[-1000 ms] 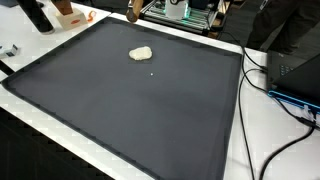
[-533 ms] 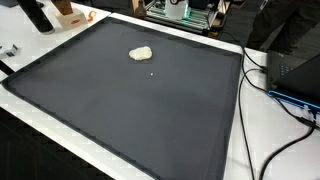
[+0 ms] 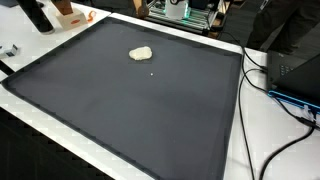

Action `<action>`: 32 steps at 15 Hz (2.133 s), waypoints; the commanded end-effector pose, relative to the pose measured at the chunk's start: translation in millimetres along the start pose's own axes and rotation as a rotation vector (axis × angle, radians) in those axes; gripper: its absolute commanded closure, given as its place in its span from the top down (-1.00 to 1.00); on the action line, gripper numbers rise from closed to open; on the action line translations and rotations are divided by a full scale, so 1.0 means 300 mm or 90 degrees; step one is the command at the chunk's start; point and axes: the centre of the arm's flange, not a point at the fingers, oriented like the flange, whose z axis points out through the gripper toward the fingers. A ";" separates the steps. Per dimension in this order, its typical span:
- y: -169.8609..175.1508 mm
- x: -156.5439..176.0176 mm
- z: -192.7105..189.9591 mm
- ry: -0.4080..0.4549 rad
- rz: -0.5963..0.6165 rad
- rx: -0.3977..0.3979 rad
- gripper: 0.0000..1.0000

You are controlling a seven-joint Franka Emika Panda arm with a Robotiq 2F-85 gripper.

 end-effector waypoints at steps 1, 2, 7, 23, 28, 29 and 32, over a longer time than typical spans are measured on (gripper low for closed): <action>0.007 0.003 0.026 0.002 -0.017 0.013 -0.51; 0.013 0.006 0.069 0.032 -0.068 0.046 -0.51; 0.006 -0.011 0.247 0.054 -0.221 0.106 -0.51; -0.059 -0.096 0.592 0.060 -0.355 0.117 -0.51; -0.053 -0.110 0.643 0.073 -0.337 0.107 -0.51; -0.054 -0.111 0.652 0.073 -0.337 0.109 -0.51; -0.054 -0.110 0.669 0.069 -0.341 0.129 -0.51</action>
